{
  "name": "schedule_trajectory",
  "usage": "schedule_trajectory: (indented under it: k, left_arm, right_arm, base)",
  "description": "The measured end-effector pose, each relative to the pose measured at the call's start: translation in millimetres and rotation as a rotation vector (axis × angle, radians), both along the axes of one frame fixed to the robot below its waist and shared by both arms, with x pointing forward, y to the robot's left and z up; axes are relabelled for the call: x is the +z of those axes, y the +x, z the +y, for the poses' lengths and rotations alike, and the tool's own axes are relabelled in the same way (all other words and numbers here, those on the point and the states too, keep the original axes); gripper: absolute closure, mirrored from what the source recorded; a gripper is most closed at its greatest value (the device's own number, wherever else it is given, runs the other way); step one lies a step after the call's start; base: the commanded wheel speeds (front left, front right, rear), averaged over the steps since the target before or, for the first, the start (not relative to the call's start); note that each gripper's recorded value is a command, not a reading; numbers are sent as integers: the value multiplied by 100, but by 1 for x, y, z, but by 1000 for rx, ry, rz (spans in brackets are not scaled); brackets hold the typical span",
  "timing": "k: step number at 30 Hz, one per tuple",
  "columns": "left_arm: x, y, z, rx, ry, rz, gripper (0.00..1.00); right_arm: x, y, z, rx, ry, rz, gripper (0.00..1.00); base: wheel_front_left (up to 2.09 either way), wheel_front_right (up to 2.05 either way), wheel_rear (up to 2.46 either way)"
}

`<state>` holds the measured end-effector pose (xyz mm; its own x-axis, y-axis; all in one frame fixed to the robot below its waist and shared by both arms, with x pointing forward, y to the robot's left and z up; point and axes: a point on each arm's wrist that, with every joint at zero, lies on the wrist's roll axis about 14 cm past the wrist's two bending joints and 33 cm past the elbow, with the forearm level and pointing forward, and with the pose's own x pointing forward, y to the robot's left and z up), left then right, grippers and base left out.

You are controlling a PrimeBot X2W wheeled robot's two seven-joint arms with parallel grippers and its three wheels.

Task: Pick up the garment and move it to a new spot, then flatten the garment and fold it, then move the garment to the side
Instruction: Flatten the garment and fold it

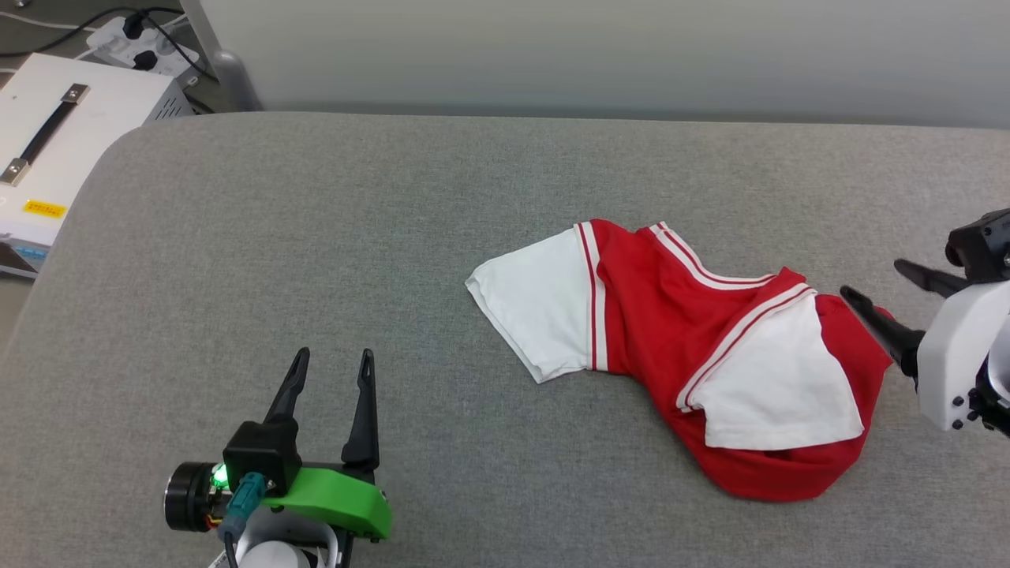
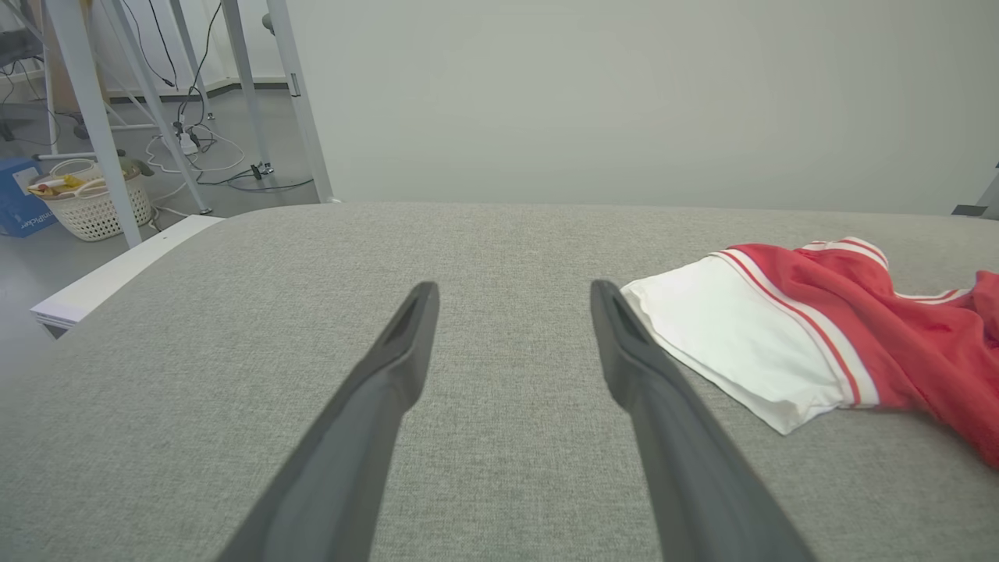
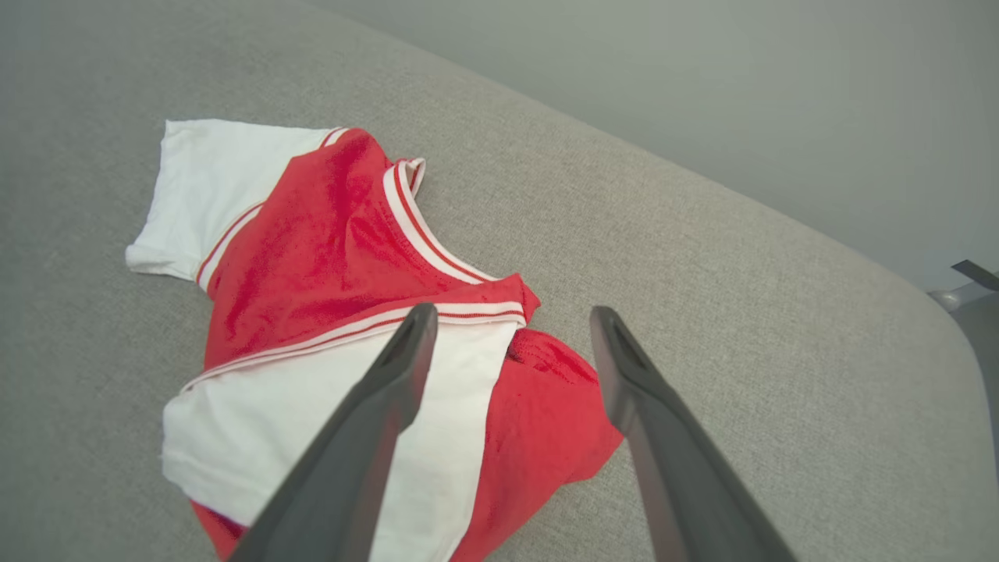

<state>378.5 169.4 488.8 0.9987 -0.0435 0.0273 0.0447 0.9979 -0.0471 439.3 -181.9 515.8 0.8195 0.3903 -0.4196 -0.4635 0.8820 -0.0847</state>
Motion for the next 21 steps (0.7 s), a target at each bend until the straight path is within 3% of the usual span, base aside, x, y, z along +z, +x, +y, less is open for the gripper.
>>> schedule_trajectory:
  k: [8, 19, 20, 21]
  left_arm:
    - [-5, 13, -2, -2, -2, 10, 0]
    - [-23, 31, 2, 11, -7, 55, 0]
    - [-29, 30, 7, 29, -2, 73, 0]
    - [-31, 30, 8, 33, -1, 78, 0]
  right_arm:
    - [-65, -18, -3, 32, -94, 388, 0]
    - [-154, -27, -3, 18, -138, 682, 0]
    - [-161, -24, 1, 28, -132, 691, 63]
    - [-161, -21, 2, 31, -127, 678, 100]
  base:
    - [0, 0, 0]
    - [0, 0, 0]
    - [0, 0, 0]
    - [0, 0, 0]
